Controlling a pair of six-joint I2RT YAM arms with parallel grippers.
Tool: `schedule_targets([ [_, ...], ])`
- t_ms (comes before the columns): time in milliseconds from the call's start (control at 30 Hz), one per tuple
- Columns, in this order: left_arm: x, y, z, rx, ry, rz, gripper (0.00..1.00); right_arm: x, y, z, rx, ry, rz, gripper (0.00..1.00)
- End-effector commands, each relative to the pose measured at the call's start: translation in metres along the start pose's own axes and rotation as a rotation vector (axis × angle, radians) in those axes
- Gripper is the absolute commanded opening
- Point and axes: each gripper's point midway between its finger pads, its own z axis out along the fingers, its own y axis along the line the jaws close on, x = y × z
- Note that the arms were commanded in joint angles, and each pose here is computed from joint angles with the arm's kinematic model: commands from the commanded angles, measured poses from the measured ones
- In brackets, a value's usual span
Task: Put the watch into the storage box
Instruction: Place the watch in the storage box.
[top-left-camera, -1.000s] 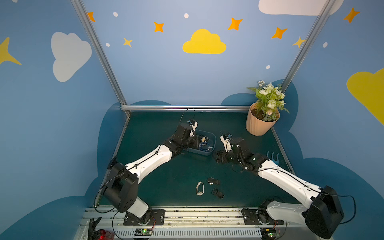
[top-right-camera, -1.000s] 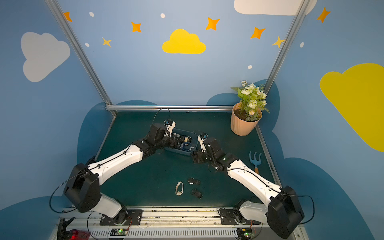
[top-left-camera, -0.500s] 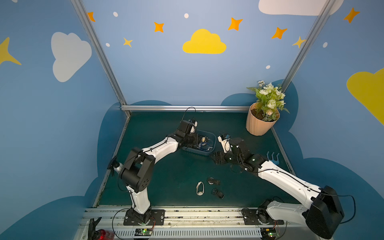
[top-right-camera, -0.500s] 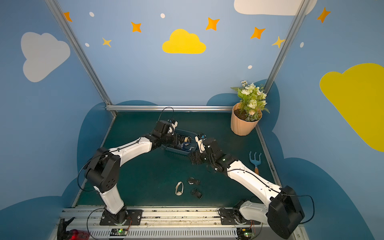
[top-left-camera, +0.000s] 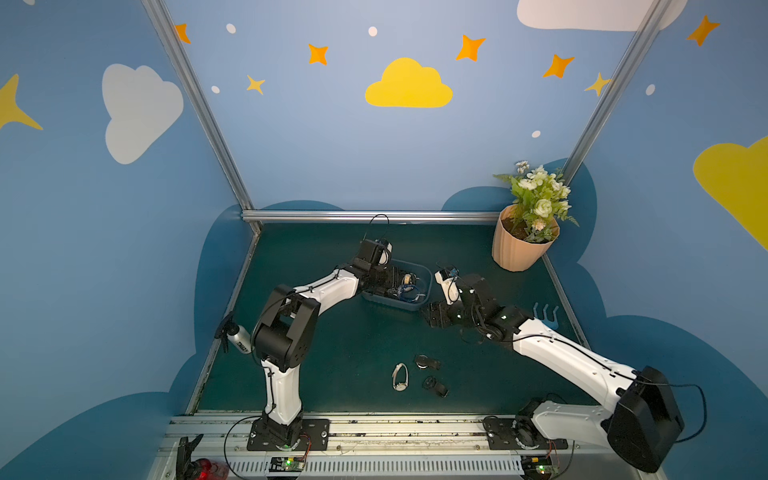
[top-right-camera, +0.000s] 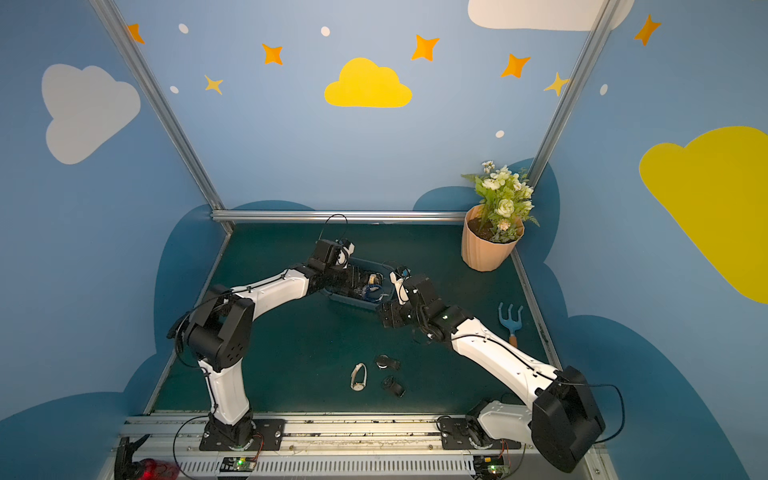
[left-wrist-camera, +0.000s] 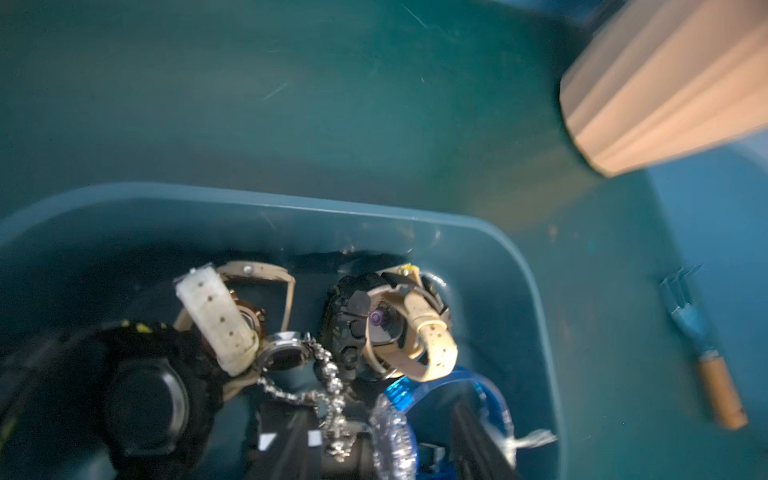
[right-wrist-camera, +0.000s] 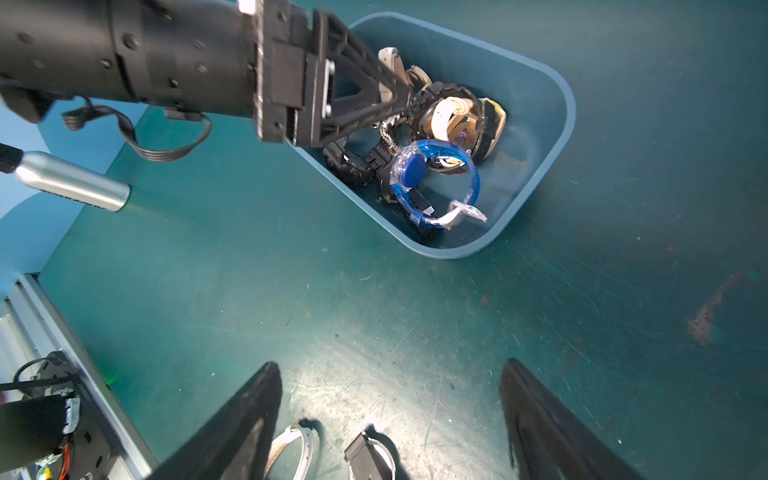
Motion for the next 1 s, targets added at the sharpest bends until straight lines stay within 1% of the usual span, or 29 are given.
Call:
schedule_targets([
  [0,-0.029,-0.025,-0.032,0.074,-0.093,0.013,0.74,-0.008,-0.002,-0.004,0.031,-0.005,0.003,0.83],
  [67,-0.036,-0.036,-0.046,0.111,-0.117,0.018,0.86,-0.004,-0.004,-0.004,0.043,0.014,0.004,0.83],
  [167,-0.045,-0.050,-0.068,0.157,-0.164,0.019,1.00,0.006,-0.006,-0.006,0.054,0.051,0.006,0.83],
  [267,-0.048,-0.059,-0.092,0.188,-0.209,0.014,1.00,0.020,-0.010,-0.008,0.066,0.098,0.010,0.83],
  [367,-0.040,-0.065,-0.115,0.226,-0.236,-0.008,1.00,0.034,-0.013,-0.012,0.081,0.132,0.015,0.83],
  [433,-0.024,-0.063,-0.126,0.237,-0.234,-0.031,1.00,0.043,-0.016,-0.015,0.091,0.149,0.021,0.83],
  [533,0.011,-0.058,-0.137,0.234,-0.212,-0.071,1.00,0.055,-0.016,-0.018,0.093,0.176,0.025,0.83],
  [633,0.053,-0.049,-0.143,0.207,-0.163,-0.112,1.00,0.068,-0.015,-0.019,0.093,0.217,0.015,0.82],
  [733,0.086,-0.041,-0.148,0.179,-0.120,-0.145,1.00,0.085,-0.012,-0.018,0.087,0.269,-0.003,0.80],
  [867,0.112,-0.033,-0.153,0.154,-0.094,-0.165,1.00,0.107,-0.005,-0.015,0.058,0.329,-0.020,0.71],
  [967,0.126,-0.036,-0.156,0.181,-0.075,-0.169,1.00,0.124,-0.001,-0.013,0.043,0.370,-0.020,0.64],
])
